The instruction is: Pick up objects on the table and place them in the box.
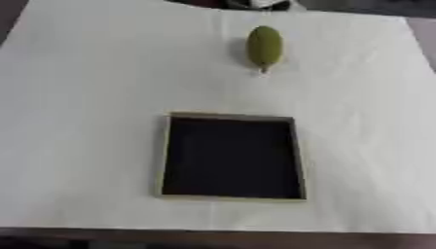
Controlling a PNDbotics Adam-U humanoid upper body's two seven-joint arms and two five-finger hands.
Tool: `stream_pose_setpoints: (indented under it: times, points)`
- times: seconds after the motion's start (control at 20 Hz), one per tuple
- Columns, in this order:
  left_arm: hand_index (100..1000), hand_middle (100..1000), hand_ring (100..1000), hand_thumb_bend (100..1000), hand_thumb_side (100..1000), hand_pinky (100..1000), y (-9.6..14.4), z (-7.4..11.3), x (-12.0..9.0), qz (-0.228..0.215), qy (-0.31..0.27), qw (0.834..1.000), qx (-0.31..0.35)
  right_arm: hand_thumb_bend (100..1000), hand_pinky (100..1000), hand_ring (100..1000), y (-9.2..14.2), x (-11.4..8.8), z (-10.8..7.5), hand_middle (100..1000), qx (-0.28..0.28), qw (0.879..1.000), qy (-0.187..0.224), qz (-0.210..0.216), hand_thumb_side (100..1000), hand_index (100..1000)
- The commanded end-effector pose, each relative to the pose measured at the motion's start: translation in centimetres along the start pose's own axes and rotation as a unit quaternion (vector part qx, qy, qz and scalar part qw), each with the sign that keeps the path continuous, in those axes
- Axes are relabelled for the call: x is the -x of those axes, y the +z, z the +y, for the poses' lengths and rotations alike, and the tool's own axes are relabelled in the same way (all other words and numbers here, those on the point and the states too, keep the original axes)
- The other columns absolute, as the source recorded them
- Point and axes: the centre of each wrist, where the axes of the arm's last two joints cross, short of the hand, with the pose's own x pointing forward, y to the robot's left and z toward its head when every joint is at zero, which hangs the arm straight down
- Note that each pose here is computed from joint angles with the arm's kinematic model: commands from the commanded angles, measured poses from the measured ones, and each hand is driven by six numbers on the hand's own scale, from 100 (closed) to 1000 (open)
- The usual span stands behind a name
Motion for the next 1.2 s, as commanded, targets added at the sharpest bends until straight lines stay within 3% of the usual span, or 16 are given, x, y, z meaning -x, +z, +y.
stream_pose_setpoints:
  times: [0.05, 0.3, 0.5, 0.85, 1.05, 1.2]
  points:
    - [749, 724, 691, 100, 600, 697, -0.8, 0.2, -0.9, -0.020, -0.010, 1.000, 0.012, 100, 836, 828, -0.5, -0.2, -1.4, 604, 0.021, 1.000, 0.019, -0.009, 212, 785]
    - [749, 724, 691, 100, 599, 697, -0.8, 0.3, -0.9, -0.022, -0.010, 1.000, 0.012, 100, 837, 828, 0.0, 0.2, -1.7, 600, 0.044, 0.999, 0.021, 0.004, 226, 785]
    - [749, 725, 691, 100, 599, 697, -0.8, 0.2, -0.9, -0.021, -0.010, 1.000, 0.013, 100, 838, 841, -0.2, 0.4, -1.7, 610, 0.029, 0.999, 0.023, 0.006, 242, 793]
    - [749, 725, 692, 100, 599, 697, -0.7, 0.1, -0.9, -0.020, -0.007, 1.000, 0.020, 100, 843, 873, -2.5, 1.1, -1.3, 649, -0.086, 0.995, 0.057, 0.006, 304, 815]
    - [750, 726, 693, 100, 599, 697, -0.7, 0.0, -0.9, -0.019, -0.006, 1.000, 0.025, 100, 848, 893, -4.0, 2.6, -0.8, 688, -0.160, 0.983, 0.091, 0.017, 369, 833]
    - [750, 726, 693, 100, 600, 697, -0.7, 0.0, -0.9, -0.017, -0.006, 0.999, 0.028, 100, 860, 921, -4.7, 4.6, -0.2, 729, -0.213, 0.970, 0.113, 0.038, 473, 862]
